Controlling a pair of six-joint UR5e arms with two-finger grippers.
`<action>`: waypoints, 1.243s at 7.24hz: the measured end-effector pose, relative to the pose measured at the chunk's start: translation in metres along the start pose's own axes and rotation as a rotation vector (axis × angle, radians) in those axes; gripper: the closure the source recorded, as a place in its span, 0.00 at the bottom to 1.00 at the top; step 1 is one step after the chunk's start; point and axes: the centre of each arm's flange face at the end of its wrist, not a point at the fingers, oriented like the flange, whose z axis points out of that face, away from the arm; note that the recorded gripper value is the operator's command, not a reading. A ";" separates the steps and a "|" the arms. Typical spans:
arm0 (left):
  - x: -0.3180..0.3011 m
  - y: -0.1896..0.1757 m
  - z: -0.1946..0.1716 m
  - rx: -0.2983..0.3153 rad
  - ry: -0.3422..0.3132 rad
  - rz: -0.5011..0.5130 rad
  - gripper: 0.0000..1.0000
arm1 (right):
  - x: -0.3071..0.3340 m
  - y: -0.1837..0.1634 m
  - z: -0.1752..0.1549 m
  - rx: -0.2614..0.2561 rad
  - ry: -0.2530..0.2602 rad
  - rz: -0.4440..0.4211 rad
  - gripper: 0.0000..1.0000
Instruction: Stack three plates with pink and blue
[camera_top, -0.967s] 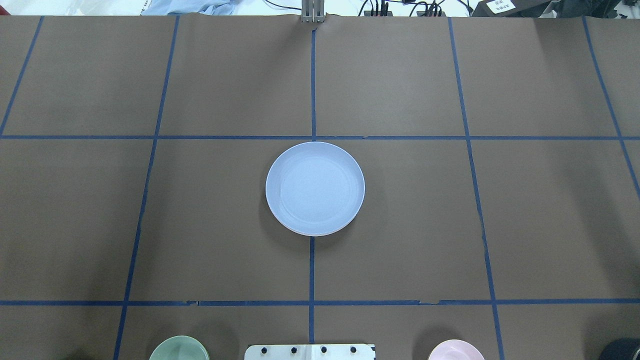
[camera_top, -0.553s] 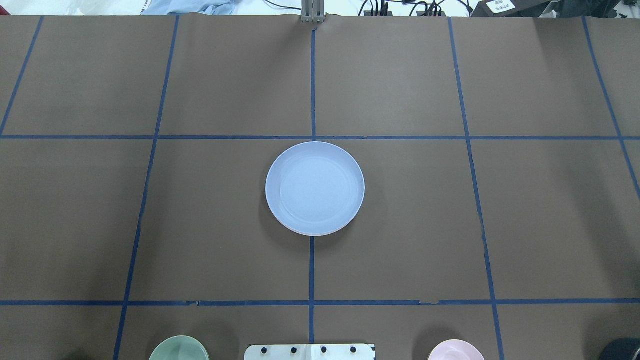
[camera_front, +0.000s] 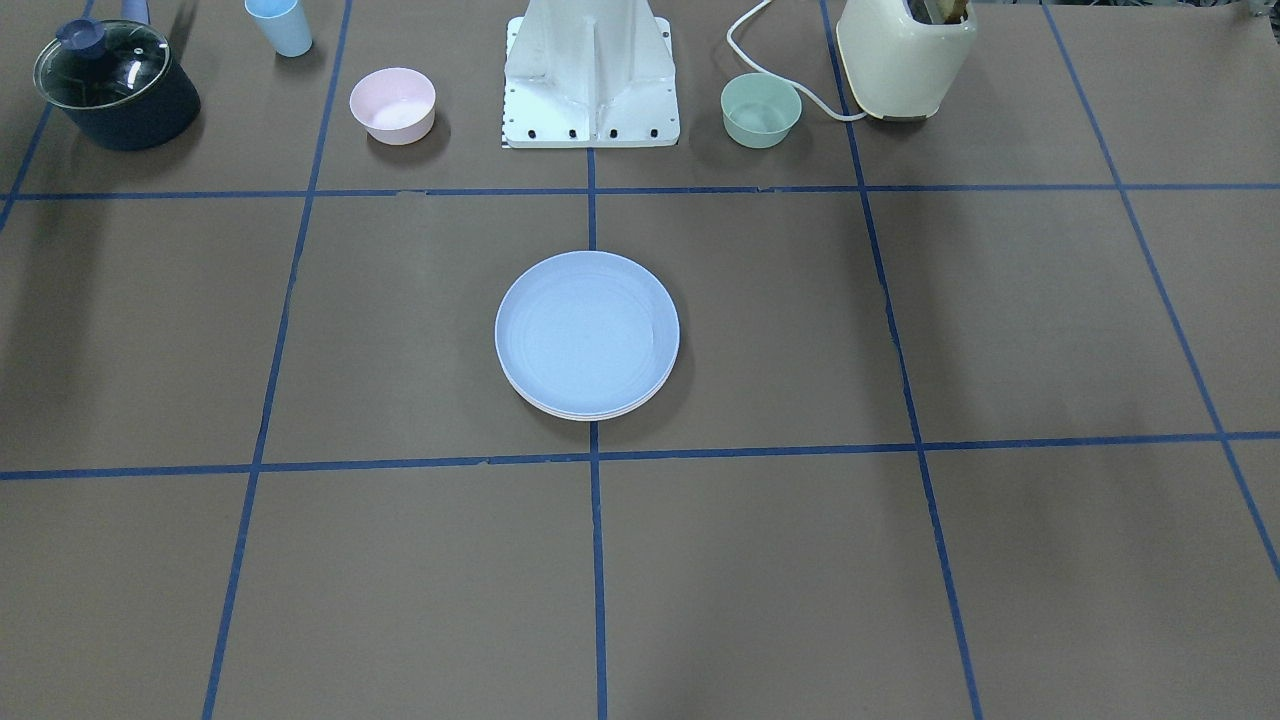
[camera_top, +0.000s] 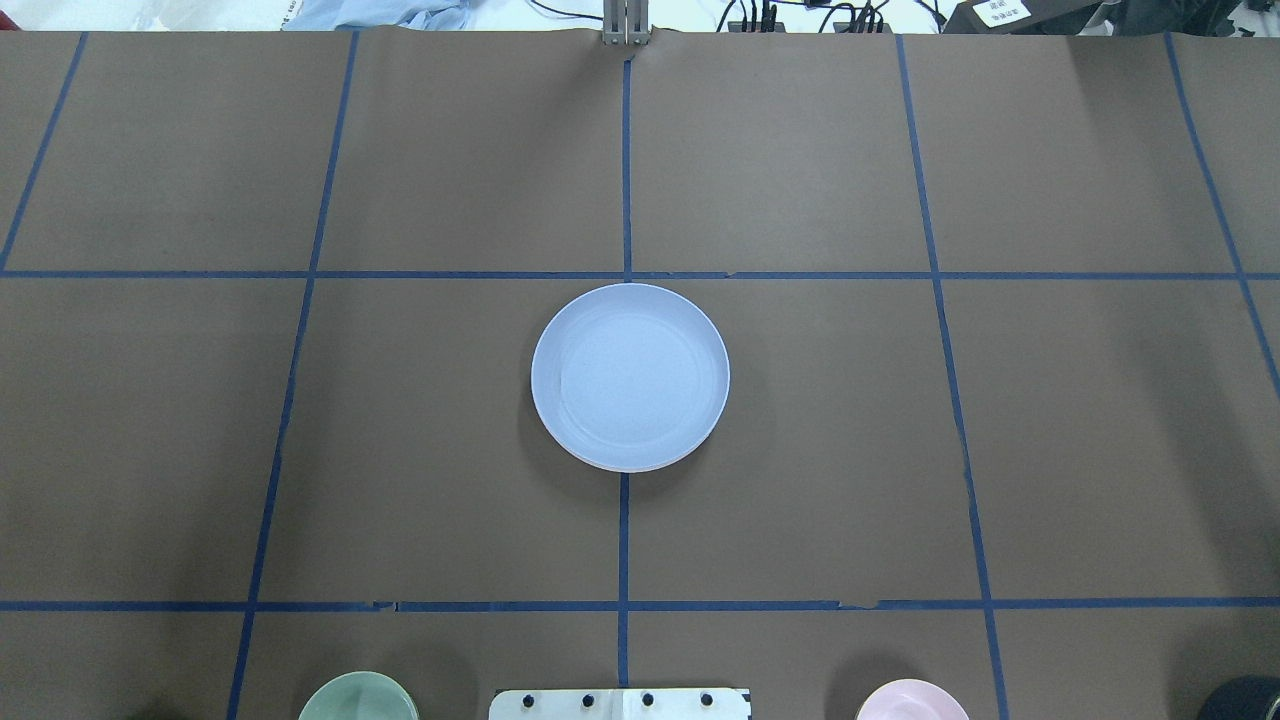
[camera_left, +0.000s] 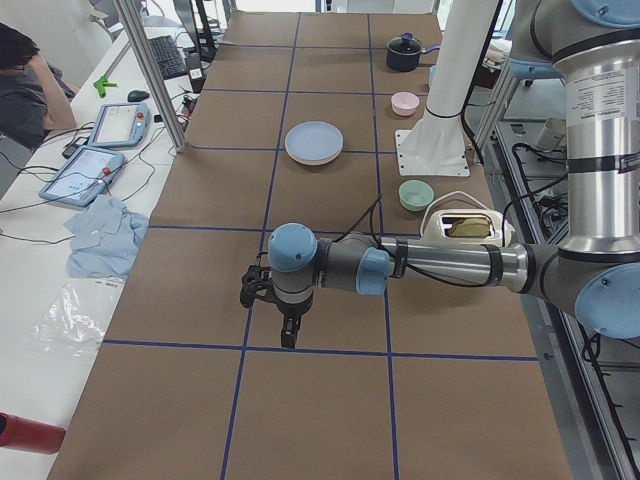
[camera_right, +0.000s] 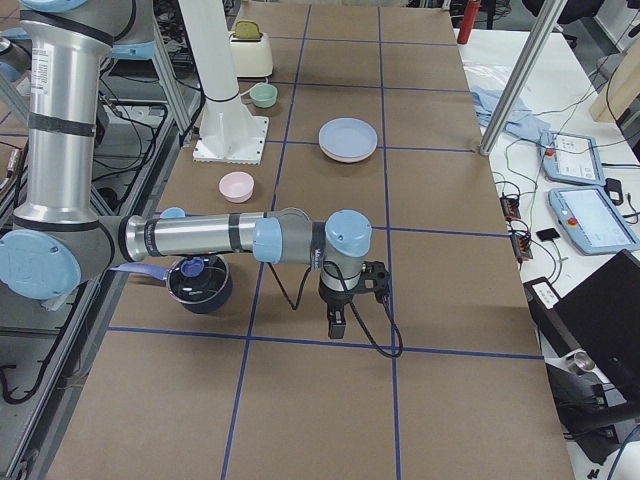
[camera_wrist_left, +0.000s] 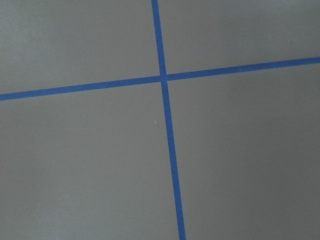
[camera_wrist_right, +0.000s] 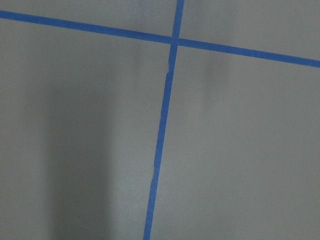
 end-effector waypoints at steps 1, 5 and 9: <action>-0.001 0.002 0.001 -0.003 0.001 -0.004 0.00 | 0.000 0.001 0.000 0.000 0.000 0.000 0.00; -0.003 0.006 0.003 -0.008 0.001 -0.009 0.00 | 0.000 0.001 0.001 -0.001 0.000 0.001 0.00; -0.003 0.006 0.003 -0.009 0.001 -0.009 0.00 | 0.000 0.001 0.000 0.001 0.000 0.000 0.00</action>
